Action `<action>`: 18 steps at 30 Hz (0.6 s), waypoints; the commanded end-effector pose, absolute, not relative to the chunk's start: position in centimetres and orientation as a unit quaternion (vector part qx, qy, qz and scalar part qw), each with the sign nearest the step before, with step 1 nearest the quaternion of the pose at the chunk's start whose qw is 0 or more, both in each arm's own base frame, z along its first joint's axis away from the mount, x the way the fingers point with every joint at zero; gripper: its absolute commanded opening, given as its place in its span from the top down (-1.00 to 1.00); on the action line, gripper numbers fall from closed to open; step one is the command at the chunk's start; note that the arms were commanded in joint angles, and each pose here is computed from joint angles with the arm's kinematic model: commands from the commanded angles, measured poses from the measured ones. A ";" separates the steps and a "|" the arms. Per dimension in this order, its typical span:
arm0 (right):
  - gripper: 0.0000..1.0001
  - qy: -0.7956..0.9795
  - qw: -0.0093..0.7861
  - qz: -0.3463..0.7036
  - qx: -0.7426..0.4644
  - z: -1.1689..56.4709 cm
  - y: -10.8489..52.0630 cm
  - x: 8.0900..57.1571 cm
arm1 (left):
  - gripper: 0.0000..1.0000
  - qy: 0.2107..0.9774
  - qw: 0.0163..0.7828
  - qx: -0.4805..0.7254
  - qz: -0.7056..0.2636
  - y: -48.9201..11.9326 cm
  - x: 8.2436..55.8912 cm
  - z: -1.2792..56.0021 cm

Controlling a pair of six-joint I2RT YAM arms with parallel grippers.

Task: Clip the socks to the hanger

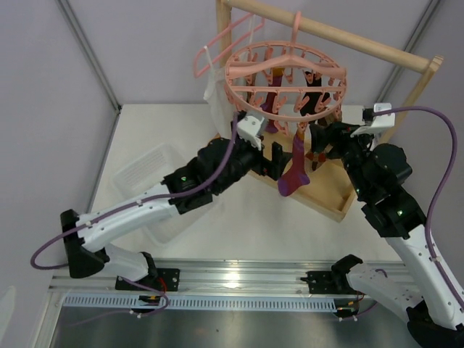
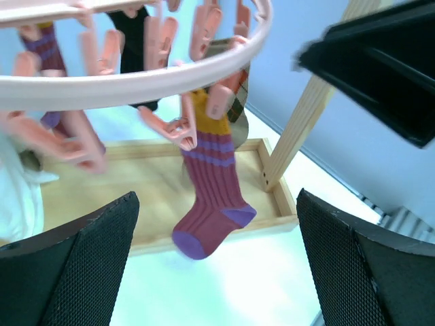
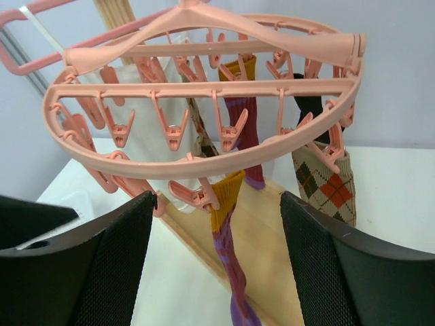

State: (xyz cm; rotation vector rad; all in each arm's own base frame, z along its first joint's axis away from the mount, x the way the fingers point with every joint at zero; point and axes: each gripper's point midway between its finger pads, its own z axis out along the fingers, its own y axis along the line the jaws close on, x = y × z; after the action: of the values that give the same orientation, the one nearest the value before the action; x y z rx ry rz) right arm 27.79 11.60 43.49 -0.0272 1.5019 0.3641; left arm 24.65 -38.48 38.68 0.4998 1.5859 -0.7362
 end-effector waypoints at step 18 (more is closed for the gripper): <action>-0.28 0.680 0.588 0.334 -0.282 39.4 23.0 23.9 | -0.99 0.707 0.609 0.156 -0.323 -26.1 28.6 46.1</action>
State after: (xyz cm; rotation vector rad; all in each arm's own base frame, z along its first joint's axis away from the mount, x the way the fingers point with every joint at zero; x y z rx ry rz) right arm 25.46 20.75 39.24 -0.5309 1.6289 0.6732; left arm 28.63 -25.99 44.15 0.3342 1.6751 -0.7227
